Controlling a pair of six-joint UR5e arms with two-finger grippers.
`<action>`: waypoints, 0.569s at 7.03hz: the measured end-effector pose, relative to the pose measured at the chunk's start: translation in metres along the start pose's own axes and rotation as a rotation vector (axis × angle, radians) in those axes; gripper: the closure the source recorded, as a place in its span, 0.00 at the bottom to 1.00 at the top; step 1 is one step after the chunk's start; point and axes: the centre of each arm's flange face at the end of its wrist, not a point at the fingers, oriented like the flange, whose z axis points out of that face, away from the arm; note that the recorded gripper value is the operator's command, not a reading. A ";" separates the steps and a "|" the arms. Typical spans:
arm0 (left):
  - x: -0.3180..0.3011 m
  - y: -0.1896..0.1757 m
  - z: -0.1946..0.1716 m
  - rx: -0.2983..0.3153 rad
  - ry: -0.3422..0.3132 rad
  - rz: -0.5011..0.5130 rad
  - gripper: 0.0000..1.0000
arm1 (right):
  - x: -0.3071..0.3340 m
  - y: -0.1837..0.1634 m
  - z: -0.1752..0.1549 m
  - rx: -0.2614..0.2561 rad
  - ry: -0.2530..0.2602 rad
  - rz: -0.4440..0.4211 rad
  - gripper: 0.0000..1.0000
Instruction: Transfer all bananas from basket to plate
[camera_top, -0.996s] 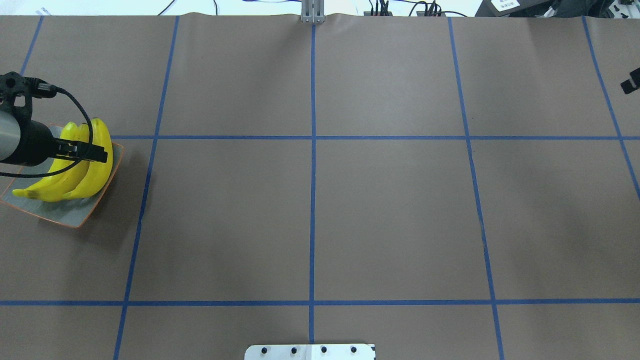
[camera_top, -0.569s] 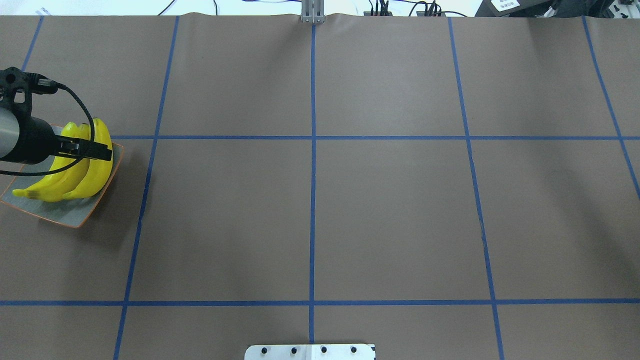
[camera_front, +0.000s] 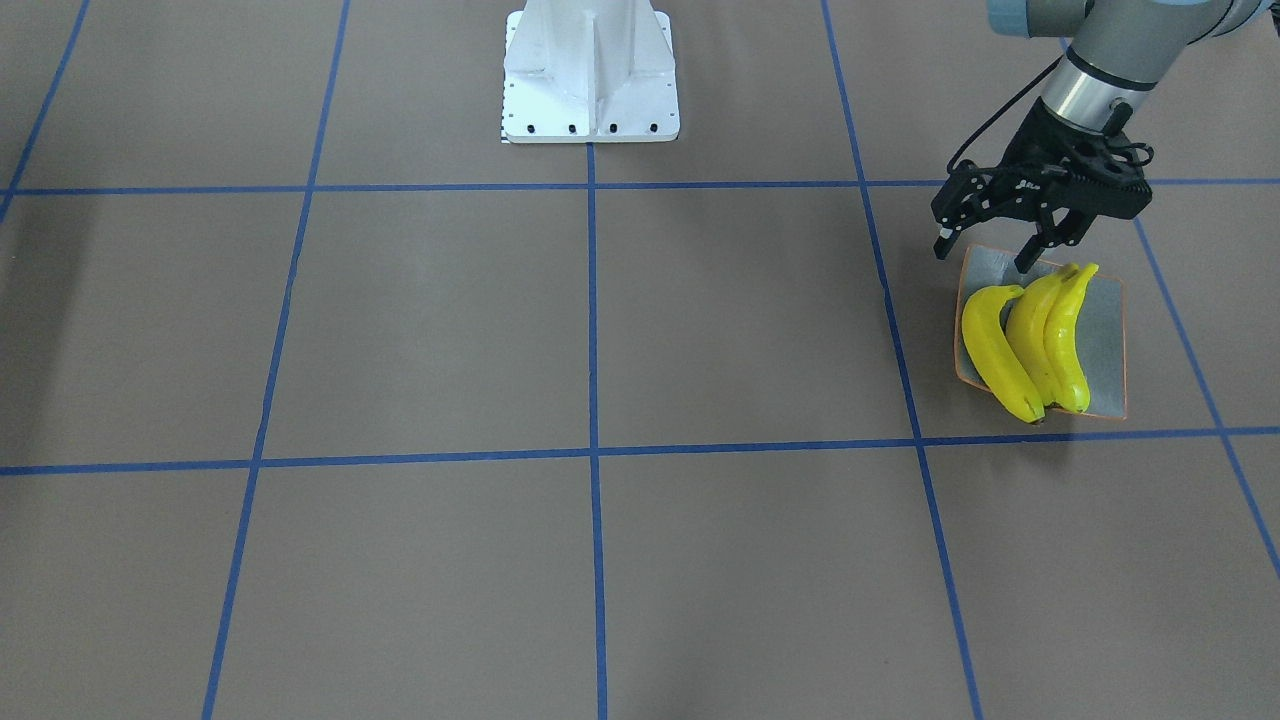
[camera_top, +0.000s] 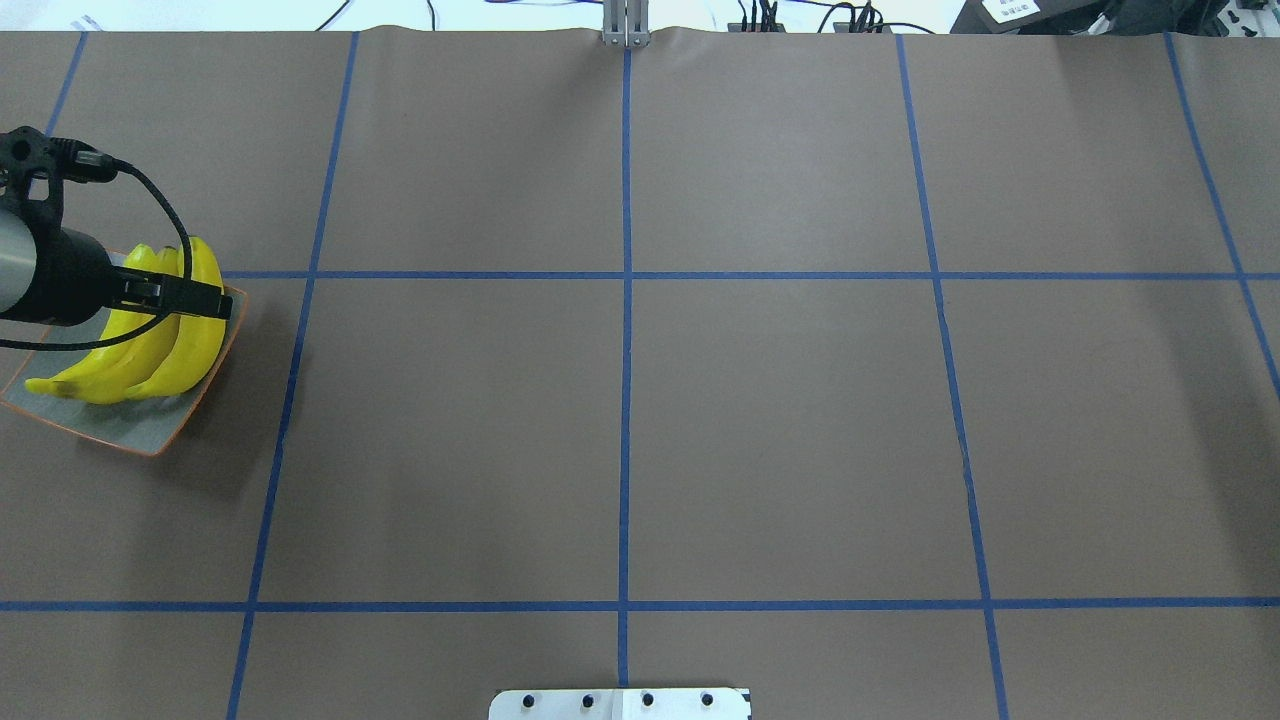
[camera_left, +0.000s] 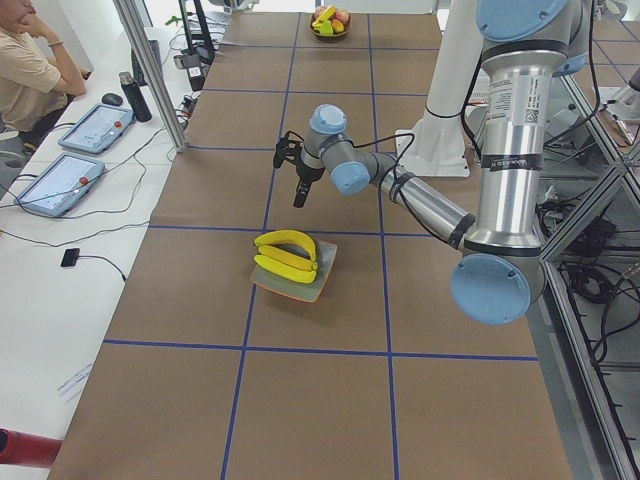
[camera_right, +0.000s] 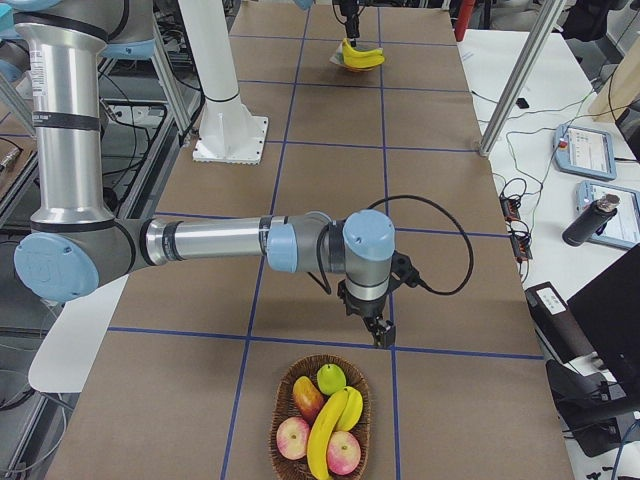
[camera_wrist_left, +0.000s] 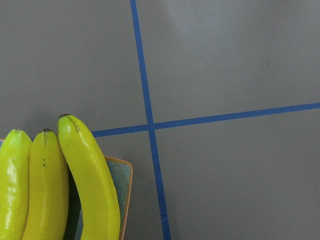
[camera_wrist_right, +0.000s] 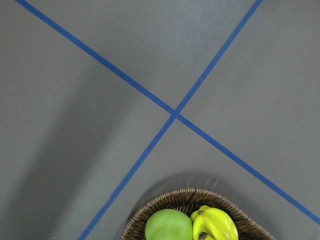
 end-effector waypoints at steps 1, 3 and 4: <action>0.002 0.000 -0.002 0.002 0.004 0.002 0.00 | 0.014 0.027 0.033 0.020 0.022 -0.032 0.00; 0.005 0.000 -0.006 0.007 0.011 0.006 0.00 | 0.021 0.070 0.072 0.014 0.063 -0.056 0.00; 0.006 0.000 -0.008 0.010 0.014 0.008 0.00 | 0.017 0.089 0.085 0.004 0.069 -0.056 0.00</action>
